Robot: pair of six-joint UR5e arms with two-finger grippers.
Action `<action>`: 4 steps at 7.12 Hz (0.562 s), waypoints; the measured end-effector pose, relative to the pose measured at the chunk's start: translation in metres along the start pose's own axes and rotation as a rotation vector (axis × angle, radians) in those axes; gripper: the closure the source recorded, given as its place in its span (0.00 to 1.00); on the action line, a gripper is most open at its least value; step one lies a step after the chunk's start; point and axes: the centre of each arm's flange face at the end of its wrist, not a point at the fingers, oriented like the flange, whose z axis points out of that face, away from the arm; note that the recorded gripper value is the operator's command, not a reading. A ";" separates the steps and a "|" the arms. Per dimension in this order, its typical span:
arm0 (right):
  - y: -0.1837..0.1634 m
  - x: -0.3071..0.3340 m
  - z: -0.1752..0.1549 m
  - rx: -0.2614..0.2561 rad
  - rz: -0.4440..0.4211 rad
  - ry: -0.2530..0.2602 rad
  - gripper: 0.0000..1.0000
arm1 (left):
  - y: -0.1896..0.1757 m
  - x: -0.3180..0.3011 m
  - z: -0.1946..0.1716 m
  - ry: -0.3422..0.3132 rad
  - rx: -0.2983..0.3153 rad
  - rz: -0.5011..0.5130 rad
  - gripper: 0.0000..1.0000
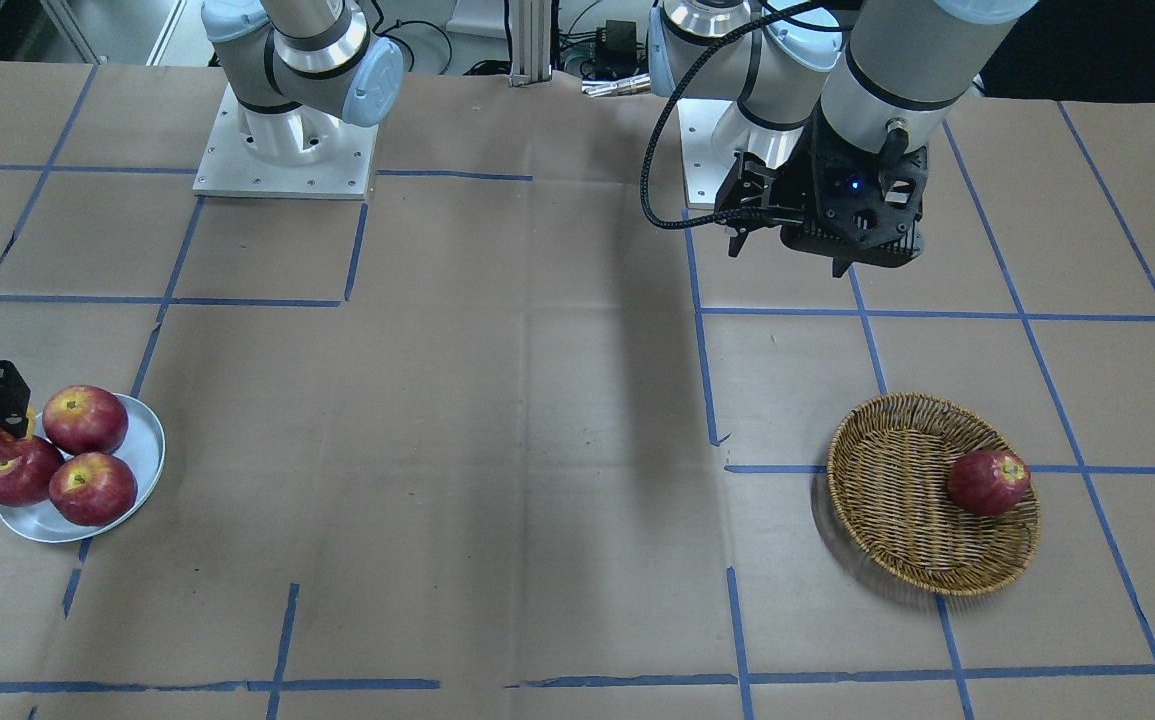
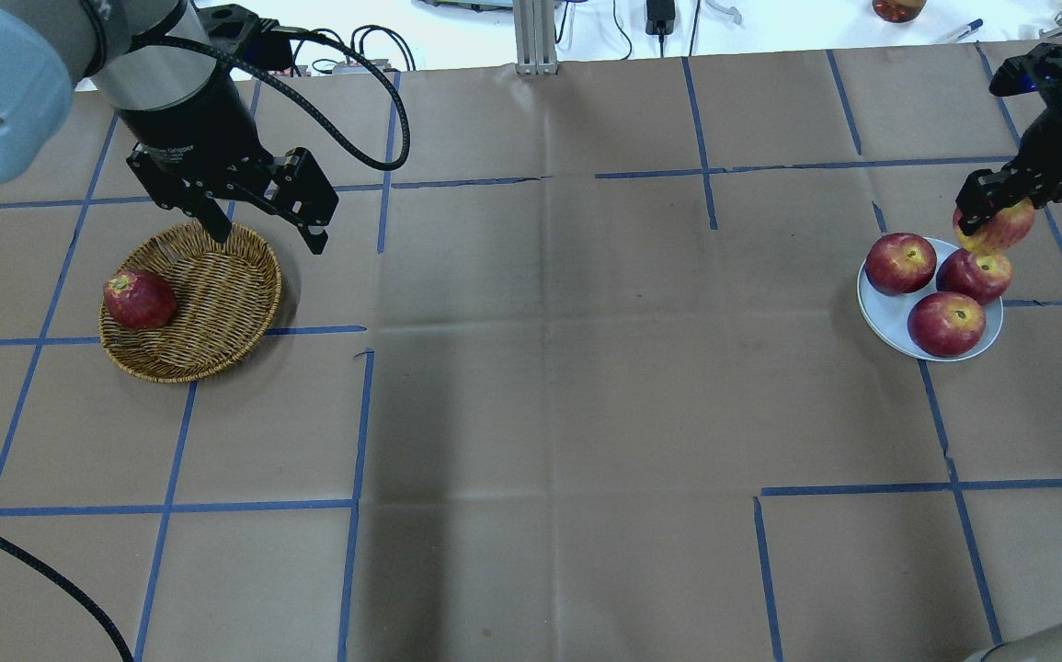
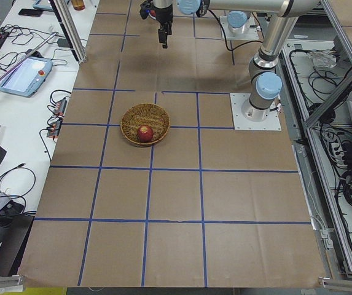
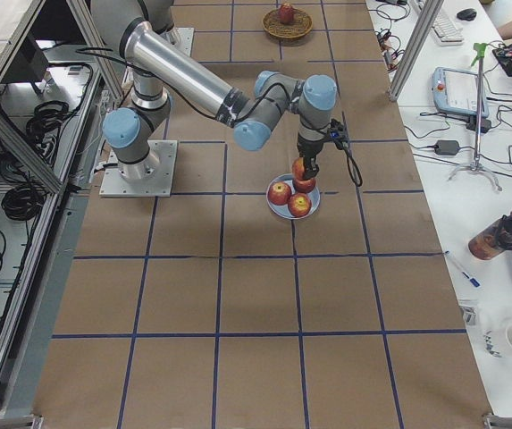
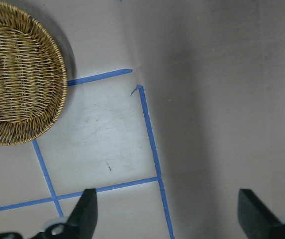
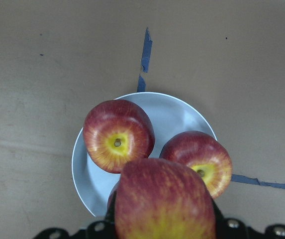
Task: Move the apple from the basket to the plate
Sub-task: 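Carry the apple with the right gripper over the white plate, then lower the apple onto the plate and open the right gripper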
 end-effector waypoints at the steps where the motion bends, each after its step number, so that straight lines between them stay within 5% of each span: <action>1: 0.003 -0.001 0.013 -0.011 -0.003 -0.012 0.51 | 0.000 0.000 -0.001 -0.001 0.001 0.001 0.01; 4: 0.003 -0.001 0.043 -0.004 -0.009 -0.001 0.47 | 0.001 0.000 -0.001 -0.001 0.003 0.002 0.01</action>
